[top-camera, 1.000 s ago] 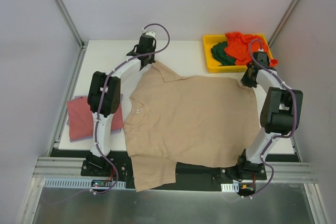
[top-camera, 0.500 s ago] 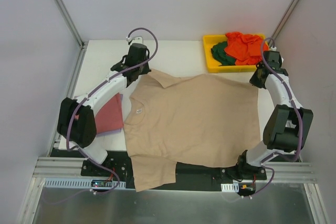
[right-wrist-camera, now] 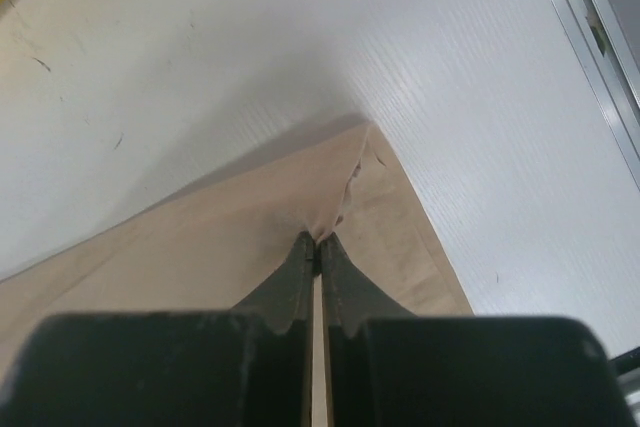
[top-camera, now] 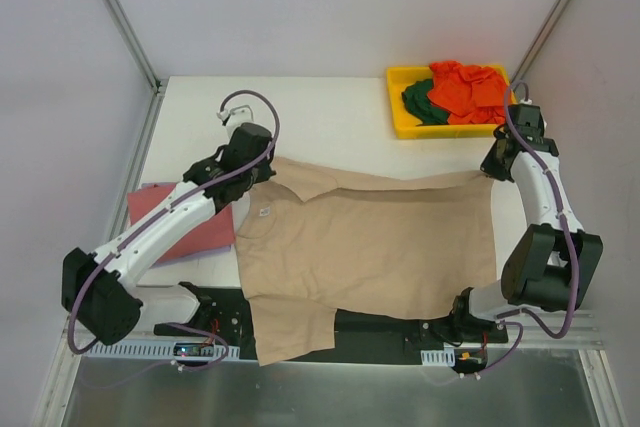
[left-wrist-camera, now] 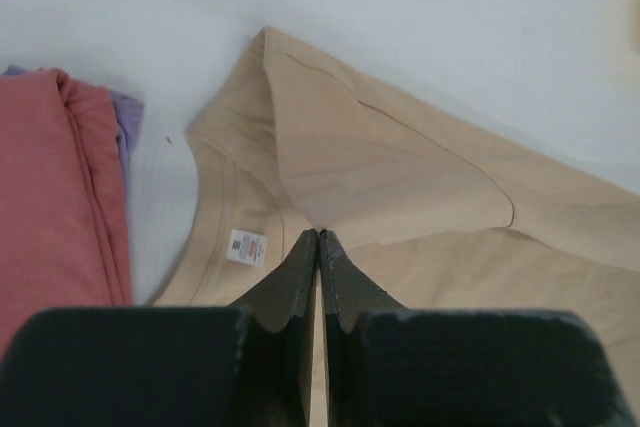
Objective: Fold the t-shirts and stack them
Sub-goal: Fold the flattened tshirt in 1/3 of the way
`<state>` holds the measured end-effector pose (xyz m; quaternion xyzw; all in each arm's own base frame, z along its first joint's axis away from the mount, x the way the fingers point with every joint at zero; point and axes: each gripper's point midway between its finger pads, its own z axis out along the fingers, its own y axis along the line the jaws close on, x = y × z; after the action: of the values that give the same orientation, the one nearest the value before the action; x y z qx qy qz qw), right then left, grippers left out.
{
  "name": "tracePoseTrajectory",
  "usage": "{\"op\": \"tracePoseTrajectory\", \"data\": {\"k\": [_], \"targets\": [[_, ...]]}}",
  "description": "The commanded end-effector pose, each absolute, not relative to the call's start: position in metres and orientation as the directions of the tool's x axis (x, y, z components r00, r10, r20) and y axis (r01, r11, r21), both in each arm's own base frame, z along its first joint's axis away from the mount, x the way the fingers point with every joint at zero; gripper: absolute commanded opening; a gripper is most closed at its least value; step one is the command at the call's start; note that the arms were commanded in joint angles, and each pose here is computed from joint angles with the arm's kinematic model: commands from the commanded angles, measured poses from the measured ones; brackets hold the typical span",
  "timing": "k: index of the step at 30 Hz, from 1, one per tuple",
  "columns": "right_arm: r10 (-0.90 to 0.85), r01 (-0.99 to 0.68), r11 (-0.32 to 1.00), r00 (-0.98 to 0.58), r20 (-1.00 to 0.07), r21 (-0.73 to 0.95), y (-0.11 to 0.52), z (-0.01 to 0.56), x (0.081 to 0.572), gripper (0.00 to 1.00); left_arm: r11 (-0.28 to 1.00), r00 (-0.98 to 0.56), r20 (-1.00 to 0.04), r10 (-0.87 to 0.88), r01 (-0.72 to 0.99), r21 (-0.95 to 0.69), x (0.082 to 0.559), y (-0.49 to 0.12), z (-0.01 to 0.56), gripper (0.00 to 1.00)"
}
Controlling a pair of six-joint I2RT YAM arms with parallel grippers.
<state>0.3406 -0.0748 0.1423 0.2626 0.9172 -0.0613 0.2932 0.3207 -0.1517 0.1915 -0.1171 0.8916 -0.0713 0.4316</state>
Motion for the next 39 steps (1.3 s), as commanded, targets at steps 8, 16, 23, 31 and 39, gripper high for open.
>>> {"op": "tracePoseTrajectory", "data": {"k": [8, 16, 23, 31, 39], "targets": [[0.451, 0.537, 0.844, -0.696, -0.558, 0.013, -0.081, 0.150, 0.314, 0.01, 0.923, -0.623, -0.689, -0.371, -0.165, -0.347, 0.254, -0.149, 0.178, 0.00], [0.461, 0.558, 0.828, -0.727, -0.508, -0.047, -0.085, 0.132, 0.294, 0.02, 0.915, -0.693, -0.609, -0.386, -0.201, -0.351, 0.223, -0.143, 0.138, 0.00], [0.478, 0.598, 0.786, -0.747, -0.463, -0.153, -0.096, 0.110, 0.270, 0.05, 0.927, -0.757, -0.549, -0.355, -0.211, -0.309, 0.201, -0.137, 0.101, 0.00], [0.486, 0.604, 0.792, -0.712, -0.507, -0.090, -0.087, 0.126, 0.265, 0.81, 0.931, -0.739, -0.584, -0.337, -0.167, -0.326, 0.202, -0.135, 0.117, 0.85], [0.218, -0.004, 0.943, -0.747, -0.628, 0.332, 0.085, 0.159, 0.269, 0.96, 0.949, -0.691, -0.672, -0.265, -0.064, -0.309, 0.247, -0.158, 0.147, 0.99]]}}
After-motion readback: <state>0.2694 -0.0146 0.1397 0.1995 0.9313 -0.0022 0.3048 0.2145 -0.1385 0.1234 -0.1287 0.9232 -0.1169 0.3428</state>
